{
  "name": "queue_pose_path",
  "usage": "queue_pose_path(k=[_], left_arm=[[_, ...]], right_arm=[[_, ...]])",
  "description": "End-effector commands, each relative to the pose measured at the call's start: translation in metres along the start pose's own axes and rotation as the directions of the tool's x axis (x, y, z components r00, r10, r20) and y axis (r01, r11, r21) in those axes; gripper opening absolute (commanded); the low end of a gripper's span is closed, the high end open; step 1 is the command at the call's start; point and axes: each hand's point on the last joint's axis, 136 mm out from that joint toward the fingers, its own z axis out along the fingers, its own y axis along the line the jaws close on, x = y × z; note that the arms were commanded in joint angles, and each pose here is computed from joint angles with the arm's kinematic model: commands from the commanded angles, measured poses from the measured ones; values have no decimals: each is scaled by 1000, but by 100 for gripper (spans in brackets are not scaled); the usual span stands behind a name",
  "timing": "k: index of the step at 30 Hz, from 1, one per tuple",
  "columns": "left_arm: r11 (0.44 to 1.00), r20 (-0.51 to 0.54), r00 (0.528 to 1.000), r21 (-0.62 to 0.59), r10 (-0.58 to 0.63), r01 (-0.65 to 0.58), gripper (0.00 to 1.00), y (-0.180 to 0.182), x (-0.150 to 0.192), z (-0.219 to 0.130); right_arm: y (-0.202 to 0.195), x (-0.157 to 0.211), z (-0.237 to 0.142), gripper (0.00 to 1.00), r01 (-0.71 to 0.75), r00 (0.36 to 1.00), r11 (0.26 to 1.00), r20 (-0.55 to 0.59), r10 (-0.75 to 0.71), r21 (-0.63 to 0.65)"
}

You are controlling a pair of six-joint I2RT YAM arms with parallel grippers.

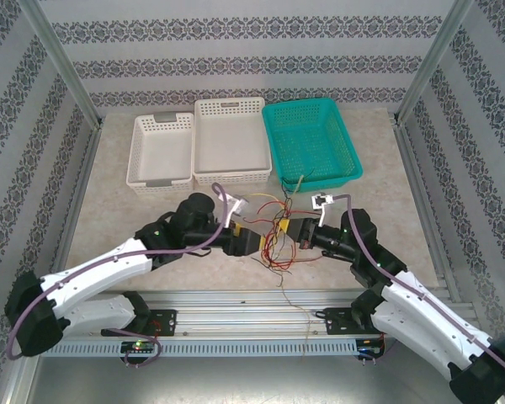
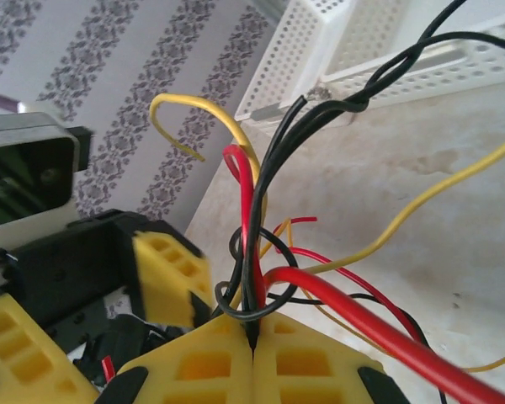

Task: Untangle the cables

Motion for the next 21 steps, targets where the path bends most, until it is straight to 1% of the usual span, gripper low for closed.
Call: queue_pose_path(k=[1, 6, 9, 11, 12, 14, 16, 17, 21], left_arm=[[995, 73, 994, 54, 84, -88, 66, -20, -25, 6], [996, 38, 997, 62, 69, -71, 67, -12, -19, 24], [996, 24, 998, 59, 62, -63, 61, -7, -17, 33], [996, 24, 997, 49, 68, -69, 50, -4, -18, 35], [997, 27, 997, 38, 69, -70, 42, -2, -18, 35], [997, 36, 996, 20, 76, -77, 22, 0, -21, 33], [997, 47, 996, 0, 79, -79, 5, 4, -25, 30], [997, 52, 995, -3, 80, -80, 0, 5, -26, 28], [996, 78, 994, -22, 82, -81, 0, 10, -33, 18]], right_arm=[[34, -29, 0, 0, 98, 991, 992, 95, -90, -85], [45, -31, 6, 0, 102, 992, 986, 91, -90, -135], [49, -31, 8, 0, 99, 992, 983, 89, -86, -155], [52, -31, 8, 0, 100, 992, 981, 88, -86, -166], [52, -31, 7, 0, 98, 993, 981, 86, -84, -166], [54, -30, 6, 0, 98, 993, 980, 85, -84, -174], [55, -30, 4, 0, 96, 993, 980, 82, -82, -175], [55, -29, 3, 0, 97, 993, 980, 84, -84, -174], [47, -31, -2, 0, 93, 991, 985, 106, -78, -146]])
